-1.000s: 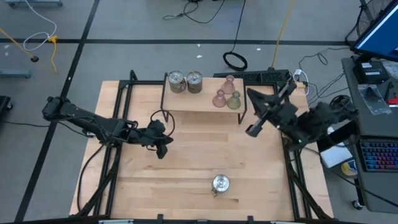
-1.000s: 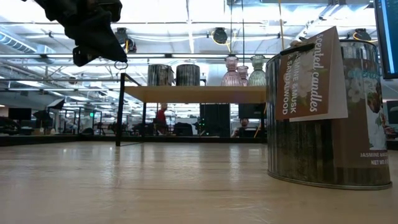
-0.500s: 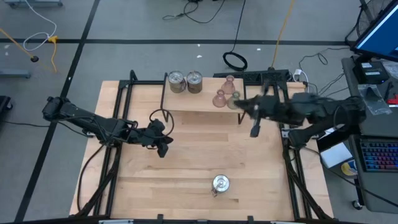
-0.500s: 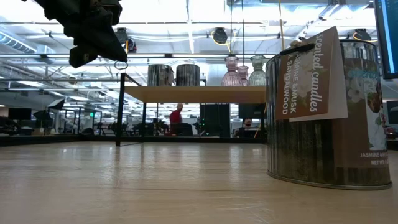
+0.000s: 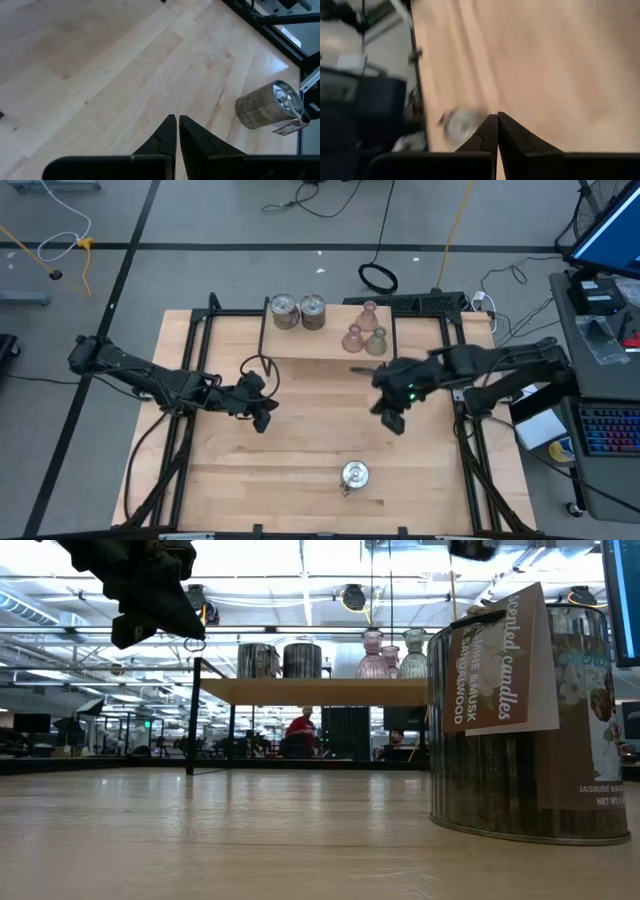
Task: Pick & Place candle stick holders
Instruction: Put the scented candle on the shelf
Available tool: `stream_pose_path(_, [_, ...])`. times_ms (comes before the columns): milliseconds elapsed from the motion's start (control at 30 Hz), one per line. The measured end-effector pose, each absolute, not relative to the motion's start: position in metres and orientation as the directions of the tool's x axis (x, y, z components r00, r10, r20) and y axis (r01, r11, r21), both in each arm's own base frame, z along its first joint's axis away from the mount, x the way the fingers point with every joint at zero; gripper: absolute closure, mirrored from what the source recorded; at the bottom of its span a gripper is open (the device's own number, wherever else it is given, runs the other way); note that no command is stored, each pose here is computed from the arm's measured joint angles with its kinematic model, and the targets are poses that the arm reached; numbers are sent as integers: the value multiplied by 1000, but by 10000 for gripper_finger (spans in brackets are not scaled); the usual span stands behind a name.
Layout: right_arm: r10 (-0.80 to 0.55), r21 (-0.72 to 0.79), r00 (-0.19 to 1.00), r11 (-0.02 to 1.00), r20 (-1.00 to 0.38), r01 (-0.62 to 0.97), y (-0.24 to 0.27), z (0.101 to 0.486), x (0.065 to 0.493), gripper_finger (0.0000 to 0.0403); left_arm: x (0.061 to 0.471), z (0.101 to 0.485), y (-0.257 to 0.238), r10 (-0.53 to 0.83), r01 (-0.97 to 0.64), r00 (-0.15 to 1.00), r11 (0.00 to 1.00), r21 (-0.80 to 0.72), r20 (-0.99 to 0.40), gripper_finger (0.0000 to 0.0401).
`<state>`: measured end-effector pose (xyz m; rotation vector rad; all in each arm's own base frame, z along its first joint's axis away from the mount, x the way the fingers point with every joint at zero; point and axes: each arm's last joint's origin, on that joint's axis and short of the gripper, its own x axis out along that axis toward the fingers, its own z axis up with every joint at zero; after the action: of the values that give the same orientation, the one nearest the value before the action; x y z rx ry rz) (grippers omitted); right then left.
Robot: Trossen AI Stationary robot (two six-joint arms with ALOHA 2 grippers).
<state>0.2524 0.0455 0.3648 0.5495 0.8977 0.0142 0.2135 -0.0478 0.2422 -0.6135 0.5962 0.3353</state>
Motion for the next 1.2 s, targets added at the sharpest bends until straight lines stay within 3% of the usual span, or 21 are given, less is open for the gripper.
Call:
stream_pose_path(100, [311,506,516,811,-798,293,55,350,257,403,214,242,-48,124,-458,782,779,-428,-611,380])
stream_pose_path(300, [317,467,380,778,-869,420,73,332,258,384,214,242,-46,183,-469,780,804,-366,-598,380])
stream_pose_path(800, [314,409,262,705,-913,579,107,296,281,215,213,243,-44,248,-457,776,855,-246,-580,380])
stream_pose_path(1000, [281,383,260,649,-924,657,112,283,292,188,213,243,-44,248,-443,776,869,-221,-581,380])
stream_pose_path(1200, [253,380,284,602,-925,702,124,275,299,189,213,243,-44,245,-425,775,884,-193,-583,380])
